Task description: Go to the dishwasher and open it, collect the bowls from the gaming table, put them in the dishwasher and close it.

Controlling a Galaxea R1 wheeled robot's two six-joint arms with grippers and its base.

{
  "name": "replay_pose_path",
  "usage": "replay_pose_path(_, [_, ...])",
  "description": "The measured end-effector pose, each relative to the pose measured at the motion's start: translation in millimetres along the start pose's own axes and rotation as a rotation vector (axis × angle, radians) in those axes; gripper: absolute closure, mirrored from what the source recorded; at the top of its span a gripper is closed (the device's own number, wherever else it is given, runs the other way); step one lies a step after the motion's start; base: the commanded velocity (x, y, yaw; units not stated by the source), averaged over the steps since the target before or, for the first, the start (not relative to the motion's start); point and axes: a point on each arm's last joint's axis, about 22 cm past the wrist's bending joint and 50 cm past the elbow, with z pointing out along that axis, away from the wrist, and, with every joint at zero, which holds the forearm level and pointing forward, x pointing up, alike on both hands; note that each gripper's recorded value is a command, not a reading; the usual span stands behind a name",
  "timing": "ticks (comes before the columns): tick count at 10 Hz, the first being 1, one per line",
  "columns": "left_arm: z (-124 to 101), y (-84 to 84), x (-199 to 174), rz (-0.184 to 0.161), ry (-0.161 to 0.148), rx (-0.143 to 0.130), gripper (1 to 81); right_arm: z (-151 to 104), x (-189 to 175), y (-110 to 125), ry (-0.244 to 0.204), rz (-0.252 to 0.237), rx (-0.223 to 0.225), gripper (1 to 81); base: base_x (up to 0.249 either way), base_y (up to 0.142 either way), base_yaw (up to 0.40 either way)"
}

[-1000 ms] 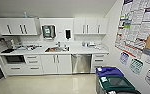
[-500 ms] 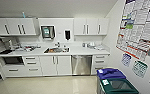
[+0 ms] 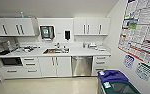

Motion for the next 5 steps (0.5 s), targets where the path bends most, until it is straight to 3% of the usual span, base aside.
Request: replay_pose_path(5, [2.4, 5.3, -0.1, 0.0, 0.001, -0.007, 1.0, -0.1, -0.4, 1.8, -0.001, 0.0, -0.004, 1.0, 0.106, 0.0, 0.0])
